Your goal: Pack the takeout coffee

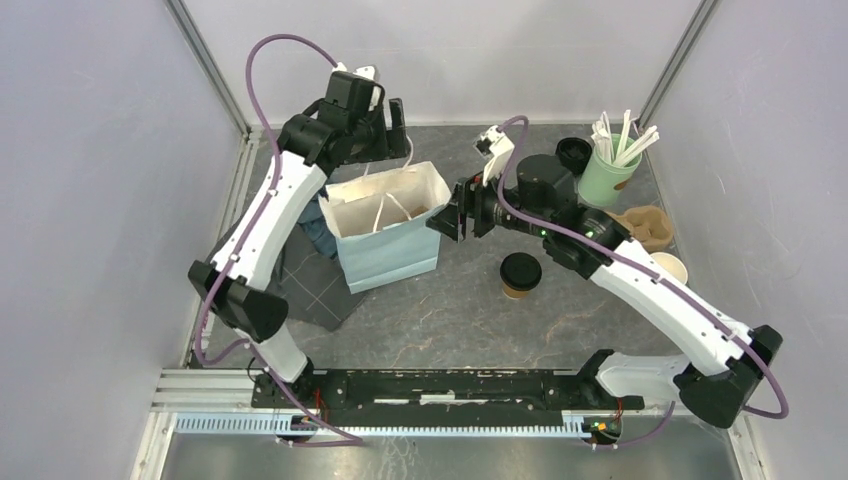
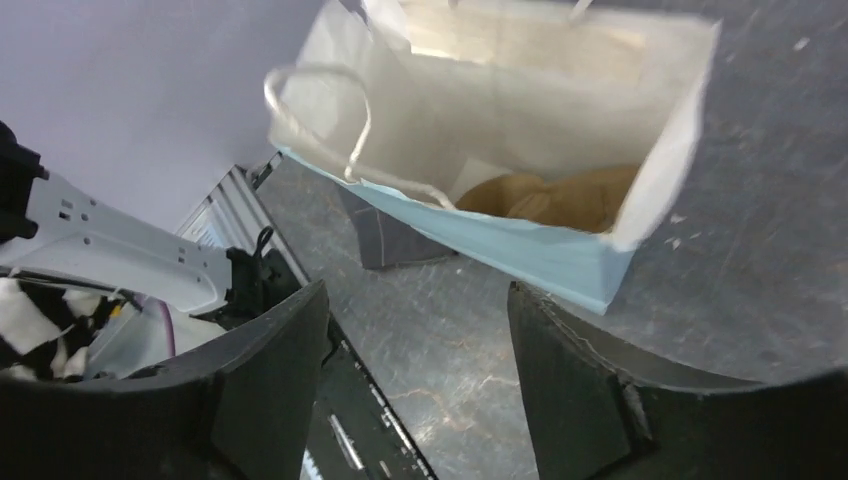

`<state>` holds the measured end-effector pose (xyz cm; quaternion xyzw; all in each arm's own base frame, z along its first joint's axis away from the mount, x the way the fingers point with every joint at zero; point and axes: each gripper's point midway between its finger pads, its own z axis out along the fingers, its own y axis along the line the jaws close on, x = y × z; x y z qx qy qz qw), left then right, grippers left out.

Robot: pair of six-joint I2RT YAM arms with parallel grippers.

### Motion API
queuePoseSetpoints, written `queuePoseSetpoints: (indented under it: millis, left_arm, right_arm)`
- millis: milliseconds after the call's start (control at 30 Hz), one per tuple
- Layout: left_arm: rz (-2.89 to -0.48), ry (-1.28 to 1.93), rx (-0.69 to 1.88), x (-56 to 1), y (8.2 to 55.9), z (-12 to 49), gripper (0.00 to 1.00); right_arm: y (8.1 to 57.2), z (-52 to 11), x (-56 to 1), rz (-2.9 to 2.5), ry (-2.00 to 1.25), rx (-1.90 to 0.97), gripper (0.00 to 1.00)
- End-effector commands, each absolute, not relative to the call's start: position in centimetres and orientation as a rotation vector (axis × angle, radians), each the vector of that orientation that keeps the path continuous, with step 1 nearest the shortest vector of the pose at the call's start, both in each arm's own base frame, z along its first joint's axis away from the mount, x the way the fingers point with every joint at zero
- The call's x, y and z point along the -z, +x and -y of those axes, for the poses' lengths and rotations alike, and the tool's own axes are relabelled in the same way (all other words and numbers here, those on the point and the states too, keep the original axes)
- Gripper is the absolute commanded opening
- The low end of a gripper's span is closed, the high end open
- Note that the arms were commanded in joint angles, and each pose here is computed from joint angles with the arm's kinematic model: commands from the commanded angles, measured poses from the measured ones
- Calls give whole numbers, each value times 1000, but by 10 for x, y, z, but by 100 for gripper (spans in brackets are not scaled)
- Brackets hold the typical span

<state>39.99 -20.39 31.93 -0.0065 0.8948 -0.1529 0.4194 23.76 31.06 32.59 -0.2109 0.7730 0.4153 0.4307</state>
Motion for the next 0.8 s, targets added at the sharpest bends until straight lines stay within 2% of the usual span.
queuePoseSetpoints:
  millis: [0,133,233,400,567,633,767]
  left_arm:
    - [-2157,-32,387,-379,344,170,96]
    - [-2133,-176,316,-387,308,132,100]
    - [-2121,-268,235,-393,288,106,100]
    - [-2194,-467,-32,-357,261,58,100]
    - [-2276,-514,8,-323,254,68,99]
    - [-2307,-519,19,-307,256,74,95]
    - [-2301,-490,79,-294,272,89,80]
  right_arm:
    - [243,-282,-396,-1754,-493,-913,79]
    - [273,-251,-402,-1800,-425,-727,93]
    - [298,-243,-397,-1851,-394,-672,98]
    - [327,-272,-383,-1944,-447,-723,98]
    - [344,-296,-358,-2016,-488,-770,98]
    - [349,-302,-345,-2042,-496,-774,98]
    - [360,-309,-325,-2069,-511,-755,89]
